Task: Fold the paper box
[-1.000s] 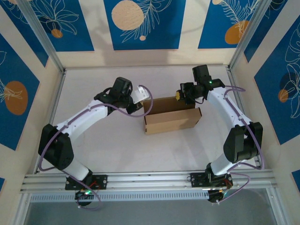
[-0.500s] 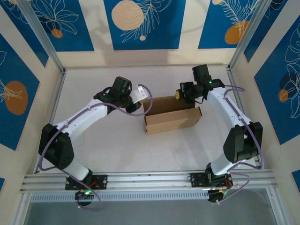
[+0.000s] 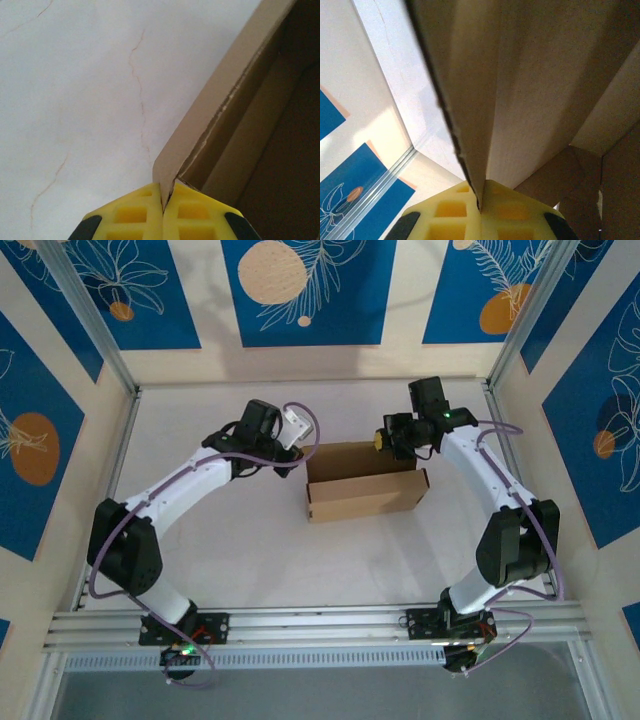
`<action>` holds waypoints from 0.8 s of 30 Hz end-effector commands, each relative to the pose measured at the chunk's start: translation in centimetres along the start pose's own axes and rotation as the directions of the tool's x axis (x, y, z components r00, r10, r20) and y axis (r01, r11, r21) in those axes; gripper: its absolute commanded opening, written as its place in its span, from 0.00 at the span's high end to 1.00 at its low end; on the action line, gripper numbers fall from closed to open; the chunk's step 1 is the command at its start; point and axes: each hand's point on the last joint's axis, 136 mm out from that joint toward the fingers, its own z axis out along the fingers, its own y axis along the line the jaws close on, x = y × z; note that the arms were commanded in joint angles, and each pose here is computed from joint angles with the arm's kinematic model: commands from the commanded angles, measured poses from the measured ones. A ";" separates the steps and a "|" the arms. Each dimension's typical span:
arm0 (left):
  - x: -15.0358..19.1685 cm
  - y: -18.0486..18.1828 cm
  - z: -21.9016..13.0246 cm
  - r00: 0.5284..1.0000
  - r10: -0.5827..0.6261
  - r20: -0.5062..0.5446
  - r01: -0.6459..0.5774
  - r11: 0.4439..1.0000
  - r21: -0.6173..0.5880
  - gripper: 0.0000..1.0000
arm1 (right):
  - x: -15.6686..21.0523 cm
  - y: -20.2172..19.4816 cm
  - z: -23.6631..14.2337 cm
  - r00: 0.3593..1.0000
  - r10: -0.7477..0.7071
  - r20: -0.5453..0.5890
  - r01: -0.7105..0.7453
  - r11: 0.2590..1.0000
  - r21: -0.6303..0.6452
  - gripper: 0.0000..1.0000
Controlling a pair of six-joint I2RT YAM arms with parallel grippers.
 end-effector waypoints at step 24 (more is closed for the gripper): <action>-6.2 -4.4 -0.1 0.868 -0.461 0.188 0.382 0.859 0.342 0.70 | 2.1 0.0 0.8 1.000 0.006 -0.024 -0.006 1.000 0.025 0.98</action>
